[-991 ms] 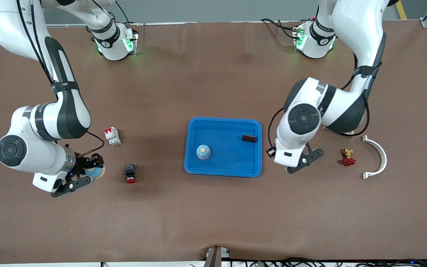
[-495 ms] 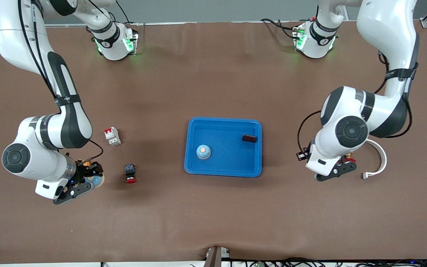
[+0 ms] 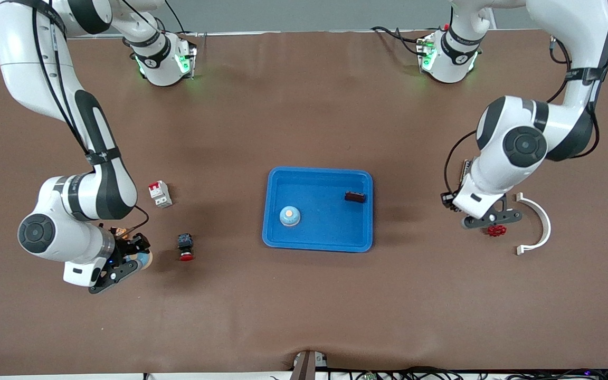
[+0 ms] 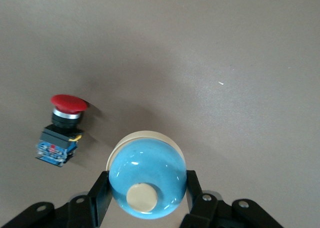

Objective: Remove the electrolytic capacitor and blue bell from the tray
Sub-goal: 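Carry the bell with the right gripper while the left gripper carries the capacitor, then set the bell beside the red button and open the right gripper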

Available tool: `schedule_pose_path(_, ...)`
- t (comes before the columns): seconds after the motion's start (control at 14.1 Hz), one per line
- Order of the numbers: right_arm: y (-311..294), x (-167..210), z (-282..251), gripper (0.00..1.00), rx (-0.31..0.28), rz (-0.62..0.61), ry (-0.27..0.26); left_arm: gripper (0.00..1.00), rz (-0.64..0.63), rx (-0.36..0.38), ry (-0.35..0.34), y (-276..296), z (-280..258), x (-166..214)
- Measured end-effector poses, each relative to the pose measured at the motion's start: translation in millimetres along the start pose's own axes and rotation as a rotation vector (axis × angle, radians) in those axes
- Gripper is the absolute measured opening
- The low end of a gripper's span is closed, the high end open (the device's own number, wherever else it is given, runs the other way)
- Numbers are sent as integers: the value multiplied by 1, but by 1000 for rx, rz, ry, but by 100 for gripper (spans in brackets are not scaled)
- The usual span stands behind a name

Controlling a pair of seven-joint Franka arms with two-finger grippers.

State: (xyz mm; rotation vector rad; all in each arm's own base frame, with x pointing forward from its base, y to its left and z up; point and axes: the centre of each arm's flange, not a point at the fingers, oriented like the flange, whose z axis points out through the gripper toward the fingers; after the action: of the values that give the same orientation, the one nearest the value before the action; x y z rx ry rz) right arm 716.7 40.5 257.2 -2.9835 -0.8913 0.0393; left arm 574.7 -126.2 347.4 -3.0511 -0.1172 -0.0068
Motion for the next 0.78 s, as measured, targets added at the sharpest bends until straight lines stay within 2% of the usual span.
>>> schedule_pose_path(0.42,-3,-10,34,64,11,-21,-18,33,72,-28,59,0,36,-48)
schedule_pose_path(0.78,-3,-11,47,64,13,-36,-21,33,174,-34,45,1,70,-76)
